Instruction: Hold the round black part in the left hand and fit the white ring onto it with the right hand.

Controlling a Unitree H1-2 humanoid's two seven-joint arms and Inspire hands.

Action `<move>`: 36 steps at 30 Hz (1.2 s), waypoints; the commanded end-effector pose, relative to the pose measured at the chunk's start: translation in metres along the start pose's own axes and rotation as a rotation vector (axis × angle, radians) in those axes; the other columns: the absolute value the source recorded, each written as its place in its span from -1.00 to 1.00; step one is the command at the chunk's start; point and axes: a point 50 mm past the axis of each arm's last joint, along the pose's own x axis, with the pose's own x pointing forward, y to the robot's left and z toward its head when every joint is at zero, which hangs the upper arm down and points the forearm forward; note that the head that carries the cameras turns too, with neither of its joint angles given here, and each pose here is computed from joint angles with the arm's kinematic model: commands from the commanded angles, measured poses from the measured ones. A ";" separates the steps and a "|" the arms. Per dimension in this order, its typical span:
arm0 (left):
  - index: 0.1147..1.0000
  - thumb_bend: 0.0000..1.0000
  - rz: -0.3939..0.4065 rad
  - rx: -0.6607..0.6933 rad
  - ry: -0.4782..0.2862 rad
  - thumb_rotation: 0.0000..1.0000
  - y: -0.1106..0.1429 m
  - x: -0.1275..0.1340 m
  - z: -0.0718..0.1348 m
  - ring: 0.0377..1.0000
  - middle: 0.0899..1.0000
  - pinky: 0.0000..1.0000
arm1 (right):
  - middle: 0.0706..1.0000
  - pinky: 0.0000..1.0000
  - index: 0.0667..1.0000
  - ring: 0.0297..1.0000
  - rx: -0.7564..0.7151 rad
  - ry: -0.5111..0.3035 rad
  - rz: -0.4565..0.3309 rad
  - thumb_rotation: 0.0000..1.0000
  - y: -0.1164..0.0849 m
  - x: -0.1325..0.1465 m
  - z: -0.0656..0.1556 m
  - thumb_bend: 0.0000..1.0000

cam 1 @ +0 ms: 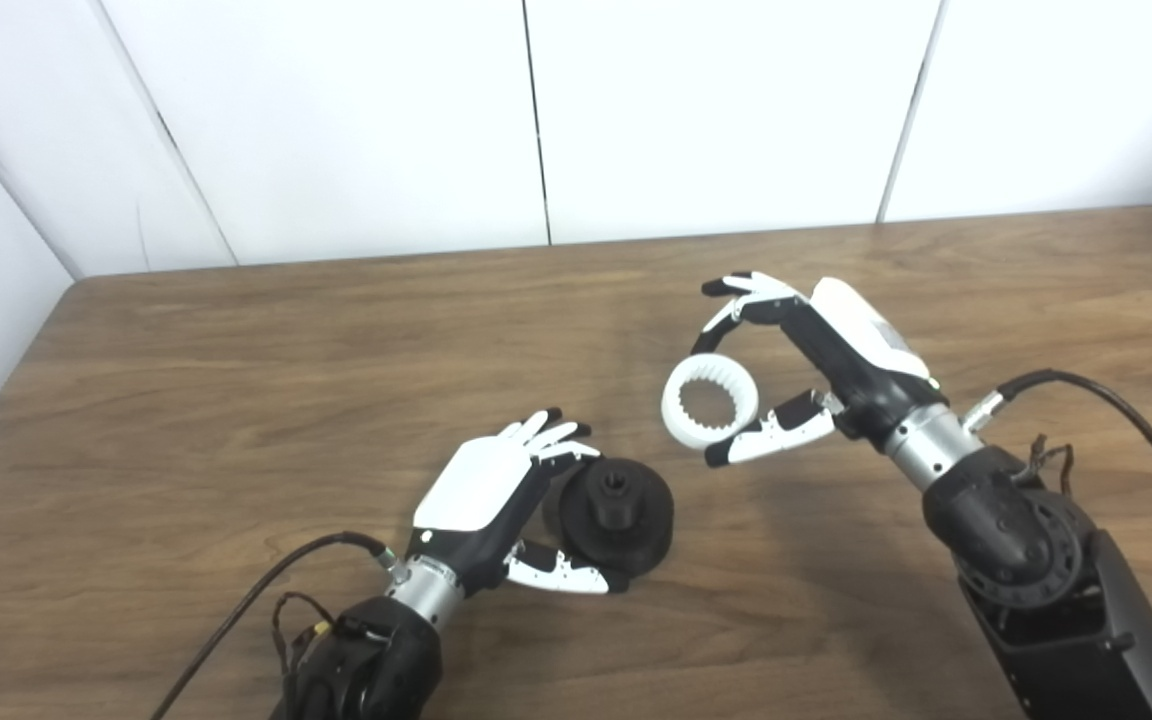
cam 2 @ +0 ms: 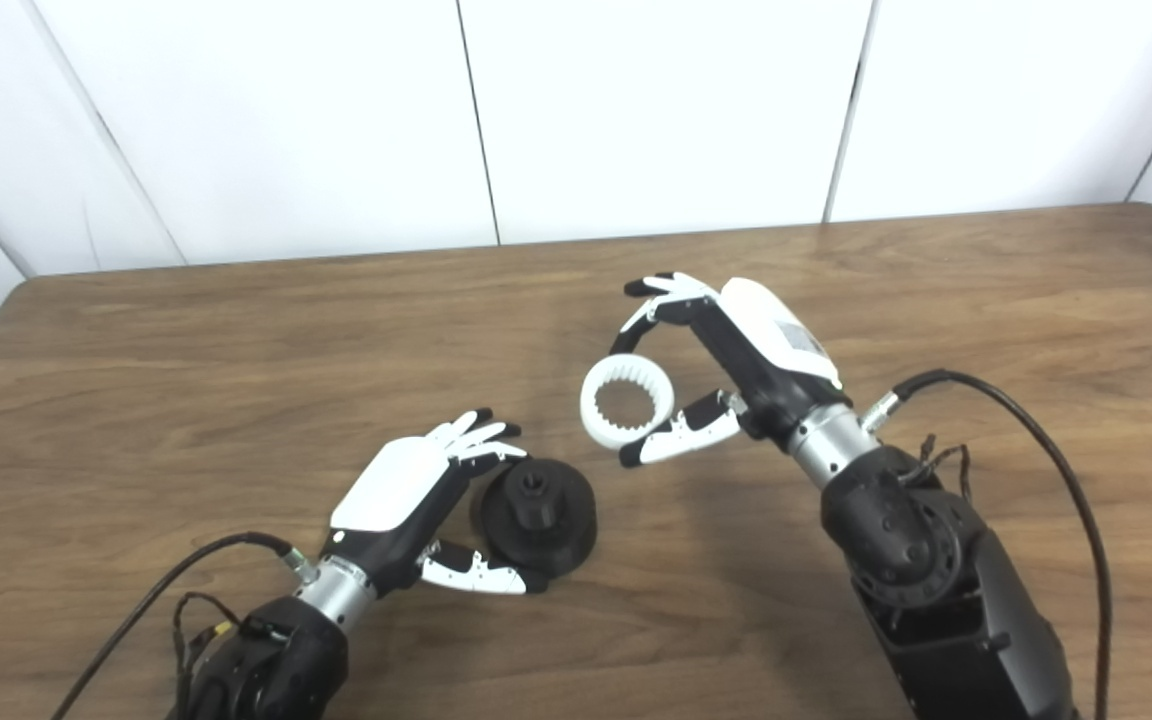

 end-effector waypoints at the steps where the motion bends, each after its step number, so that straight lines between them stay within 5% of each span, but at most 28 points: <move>1: 0.28 0.61 -0.015 0.033 0.009 -0.21 0.001 0.001 -0.002 0.95 0.80 0.90 | 0.71 0.59 -0.09 0.85 -0.024 -0.076 -0.039 -0.70 -0.009 0.004 0.017 0.04; 36: 0.28 0.61 -0.021 0.031 0.011 -0.18 -0.002 0.003 0.002 0.96 0.81 0.91 | 0.69 0.59 -0.09 0.84 -0.081 -0.128 0.086 -0.69 0.016 0.018 0.034 0.04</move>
